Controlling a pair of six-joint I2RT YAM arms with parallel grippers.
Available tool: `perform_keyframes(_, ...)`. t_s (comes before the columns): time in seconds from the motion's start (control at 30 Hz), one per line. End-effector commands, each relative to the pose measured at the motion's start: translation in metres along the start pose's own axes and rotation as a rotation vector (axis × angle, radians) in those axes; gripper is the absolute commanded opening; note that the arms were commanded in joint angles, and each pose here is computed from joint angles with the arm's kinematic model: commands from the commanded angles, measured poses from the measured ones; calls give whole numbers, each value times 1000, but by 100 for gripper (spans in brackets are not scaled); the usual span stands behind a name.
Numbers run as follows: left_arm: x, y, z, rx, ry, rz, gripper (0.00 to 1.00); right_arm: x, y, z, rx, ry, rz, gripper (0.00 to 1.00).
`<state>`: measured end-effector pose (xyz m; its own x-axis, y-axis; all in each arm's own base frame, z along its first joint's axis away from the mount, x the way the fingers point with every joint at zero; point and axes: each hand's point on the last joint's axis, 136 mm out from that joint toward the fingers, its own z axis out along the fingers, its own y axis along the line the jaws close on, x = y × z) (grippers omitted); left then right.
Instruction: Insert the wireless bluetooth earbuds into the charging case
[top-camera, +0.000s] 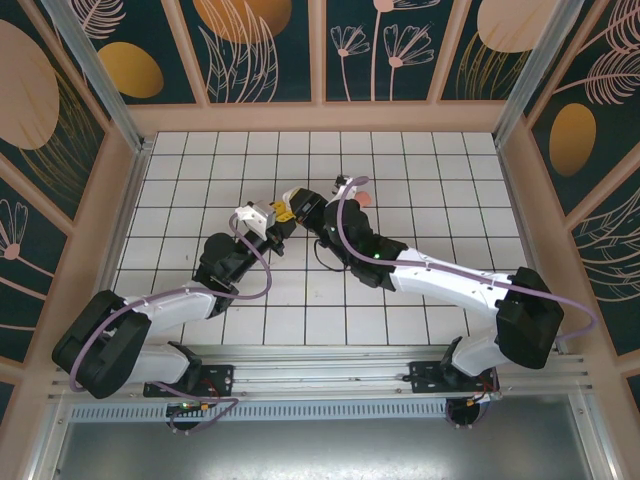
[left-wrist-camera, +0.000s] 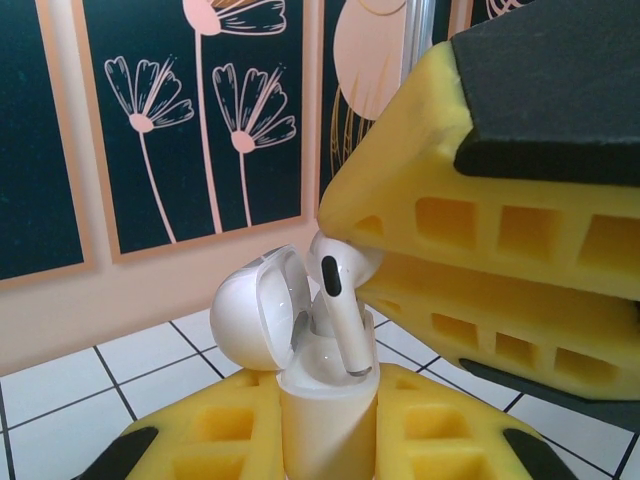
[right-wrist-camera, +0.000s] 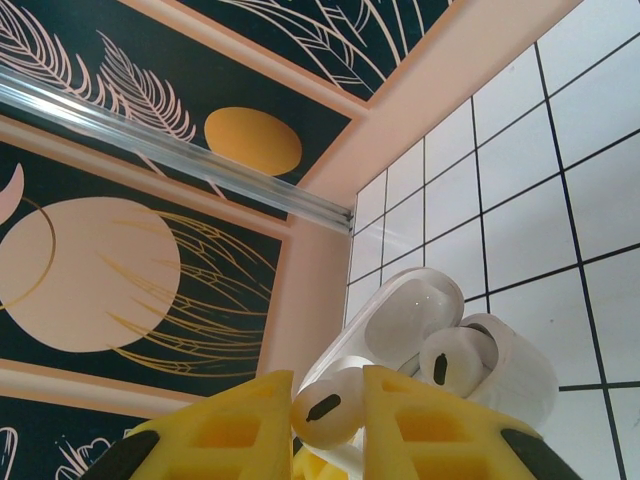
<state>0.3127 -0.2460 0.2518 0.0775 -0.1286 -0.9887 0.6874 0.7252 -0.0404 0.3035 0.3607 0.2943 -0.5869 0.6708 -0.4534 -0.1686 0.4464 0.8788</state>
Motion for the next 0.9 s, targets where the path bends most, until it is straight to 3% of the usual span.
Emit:
perform_keyframes(0.0, -12, -6, 1, 22, -52, 24, 0, -8, 23, 0, -64, -23, 30, 20)
perform_keyframes(0.47, -14, -7, -1, 30, -58, 42, 0, 11, -5, 17, 67, 53, 20, 21)
perform_keyframes(0.87, -22, -4, -3, 9, -85, 33, 0, 22, -10, 14, 63, 95, 41, 25)
